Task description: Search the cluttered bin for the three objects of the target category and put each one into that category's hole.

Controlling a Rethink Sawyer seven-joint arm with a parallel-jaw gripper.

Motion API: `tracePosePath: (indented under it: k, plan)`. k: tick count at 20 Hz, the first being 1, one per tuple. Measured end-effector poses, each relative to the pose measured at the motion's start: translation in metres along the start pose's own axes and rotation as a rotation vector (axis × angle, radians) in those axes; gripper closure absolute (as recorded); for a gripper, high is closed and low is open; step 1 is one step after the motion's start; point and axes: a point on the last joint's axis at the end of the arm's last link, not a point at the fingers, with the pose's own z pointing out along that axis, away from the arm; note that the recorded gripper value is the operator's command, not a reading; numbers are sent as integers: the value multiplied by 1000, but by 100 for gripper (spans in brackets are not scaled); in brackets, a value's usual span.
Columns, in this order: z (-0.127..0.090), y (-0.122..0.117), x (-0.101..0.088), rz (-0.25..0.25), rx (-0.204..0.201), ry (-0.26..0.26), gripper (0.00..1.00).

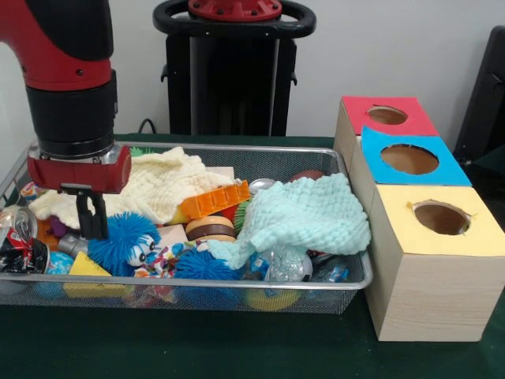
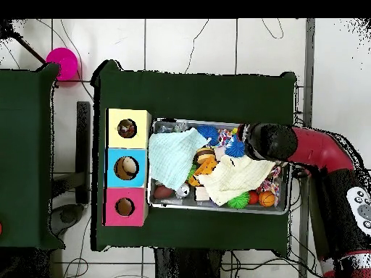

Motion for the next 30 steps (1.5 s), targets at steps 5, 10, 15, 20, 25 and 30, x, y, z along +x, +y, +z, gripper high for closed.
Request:
tracePosePath:
  k: [5, 10, 15, 20, 25, 30]
  plan:
    - [2, 18, -4, -29, 8, -26, 100]
    - [3, 34, -7, -55, 11, -33, 100]
    - [5, 45, -5, -76, 26, -37, 0]
    - [6, 45, -4, -80, 36, -41, 0]
    - [7, 41, -1, -78, 46, -35, 0]
    - [9, 37, 4, -75, 53, -25, 0]
